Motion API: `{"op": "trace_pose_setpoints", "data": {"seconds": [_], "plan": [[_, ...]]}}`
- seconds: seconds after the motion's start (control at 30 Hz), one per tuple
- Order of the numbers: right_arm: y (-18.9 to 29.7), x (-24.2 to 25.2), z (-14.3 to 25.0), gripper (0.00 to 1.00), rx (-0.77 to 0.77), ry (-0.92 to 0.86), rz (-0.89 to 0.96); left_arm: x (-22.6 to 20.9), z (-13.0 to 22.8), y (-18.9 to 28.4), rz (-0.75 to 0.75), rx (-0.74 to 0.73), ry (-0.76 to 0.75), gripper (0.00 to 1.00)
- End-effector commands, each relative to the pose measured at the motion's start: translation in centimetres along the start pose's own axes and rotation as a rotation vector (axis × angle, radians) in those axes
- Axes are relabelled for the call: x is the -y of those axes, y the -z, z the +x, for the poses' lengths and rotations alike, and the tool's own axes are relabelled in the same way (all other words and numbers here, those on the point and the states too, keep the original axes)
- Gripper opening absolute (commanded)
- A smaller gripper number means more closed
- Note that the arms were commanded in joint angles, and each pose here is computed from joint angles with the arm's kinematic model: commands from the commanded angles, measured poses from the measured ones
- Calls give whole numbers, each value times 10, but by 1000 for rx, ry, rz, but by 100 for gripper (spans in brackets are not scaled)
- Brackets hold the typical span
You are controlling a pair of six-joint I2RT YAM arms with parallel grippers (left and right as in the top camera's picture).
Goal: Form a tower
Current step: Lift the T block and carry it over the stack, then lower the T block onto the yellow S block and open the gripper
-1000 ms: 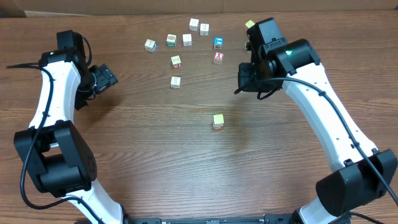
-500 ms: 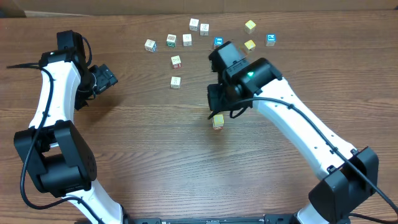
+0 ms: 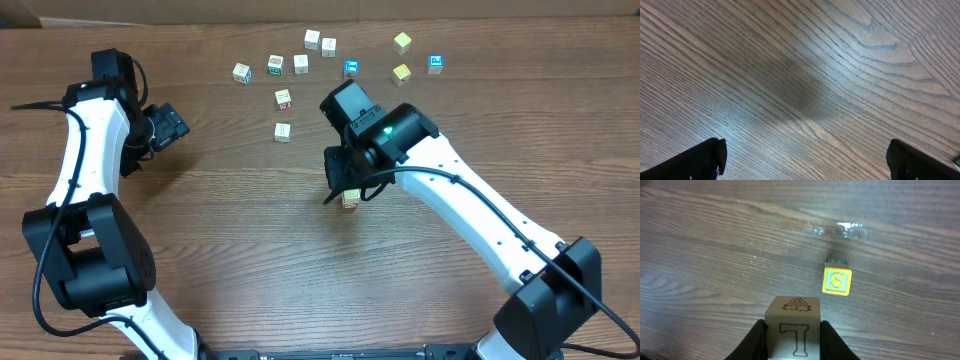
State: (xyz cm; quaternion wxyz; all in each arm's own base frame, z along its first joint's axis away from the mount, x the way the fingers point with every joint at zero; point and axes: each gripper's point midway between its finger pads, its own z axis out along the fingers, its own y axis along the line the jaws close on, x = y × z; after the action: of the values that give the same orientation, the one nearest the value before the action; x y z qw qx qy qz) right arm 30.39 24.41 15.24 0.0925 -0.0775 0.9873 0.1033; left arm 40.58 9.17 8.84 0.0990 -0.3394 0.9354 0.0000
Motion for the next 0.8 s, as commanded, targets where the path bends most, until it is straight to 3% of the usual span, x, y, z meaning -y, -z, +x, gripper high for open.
{"op": "trace_pose_setpoints", "data": {"seconds": [0.0,0.77], "plan": [[-14,5,12,24,-34,-19,27,3,-4,1,6,9,-10,100],[-43,31,2,24,97,6,202,3,-4,1,6,9,-10,100]]}}
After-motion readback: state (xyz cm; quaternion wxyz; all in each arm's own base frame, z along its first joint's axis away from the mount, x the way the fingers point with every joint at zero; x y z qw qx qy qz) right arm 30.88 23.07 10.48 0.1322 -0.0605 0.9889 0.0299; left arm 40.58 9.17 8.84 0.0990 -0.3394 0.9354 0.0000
